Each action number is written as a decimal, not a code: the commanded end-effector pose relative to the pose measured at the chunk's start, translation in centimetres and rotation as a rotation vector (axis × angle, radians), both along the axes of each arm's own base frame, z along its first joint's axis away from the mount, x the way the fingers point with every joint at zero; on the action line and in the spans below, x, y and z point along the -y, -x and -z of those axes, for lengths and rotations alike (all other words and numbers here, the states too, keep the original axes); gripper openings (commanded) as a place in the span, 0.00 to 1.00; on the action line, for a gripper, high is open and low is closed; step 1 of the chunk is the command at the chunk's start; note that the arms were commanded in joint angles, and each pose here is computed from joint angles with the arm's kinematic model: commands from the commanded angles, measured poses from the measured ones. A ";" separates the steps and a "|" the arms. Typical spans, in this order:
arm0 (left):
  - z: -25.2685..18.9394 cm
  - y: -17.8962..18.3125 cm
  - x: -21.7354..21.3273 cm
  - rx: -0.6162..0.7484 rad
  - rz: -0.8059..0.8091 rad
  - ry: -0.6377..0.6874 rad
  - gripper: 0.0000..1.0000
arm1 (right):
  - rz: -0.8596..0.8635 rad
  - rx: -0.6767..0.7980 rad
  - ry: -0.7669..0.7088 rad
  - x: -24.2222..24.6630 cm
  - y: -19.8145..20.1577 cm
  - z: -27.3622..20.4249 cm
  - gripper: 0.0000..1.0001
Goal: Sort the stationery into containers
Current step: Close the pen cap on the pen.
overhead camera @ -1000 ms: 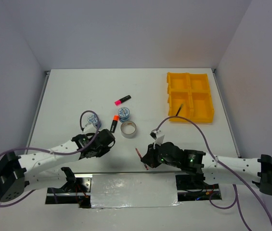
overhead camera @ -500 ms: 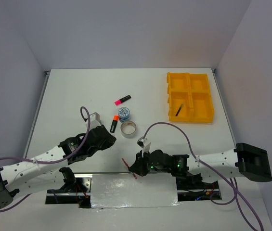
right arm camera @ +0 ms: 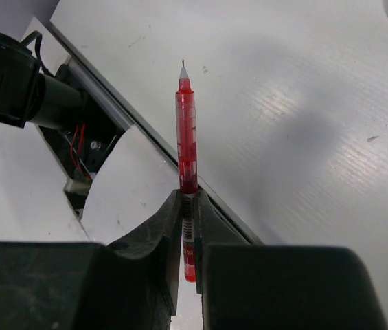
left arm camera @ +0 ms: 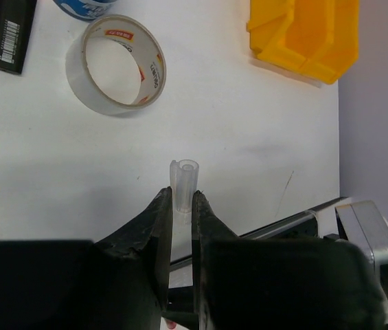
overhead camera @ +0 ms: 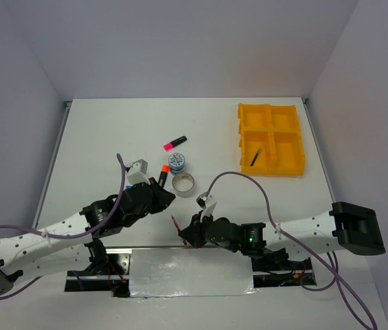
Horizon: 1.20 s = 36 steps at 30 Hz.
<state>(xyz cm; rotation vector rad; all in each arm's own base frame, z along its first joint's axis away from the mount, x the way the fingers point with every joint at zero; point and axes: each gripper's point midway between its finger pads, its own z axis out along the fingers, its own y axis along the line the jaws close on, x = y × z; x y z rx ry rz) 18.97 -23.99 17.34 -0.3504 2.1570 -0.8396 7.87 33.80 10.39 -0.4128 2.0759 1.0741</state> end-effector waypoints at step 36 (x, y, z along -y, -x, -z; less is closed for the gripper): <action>-2.8 0.4 1.7 0.098 0.068 0.095 0.00 | 0.146 0.087 -0.077 2.2 -2.5 -4.5 0.00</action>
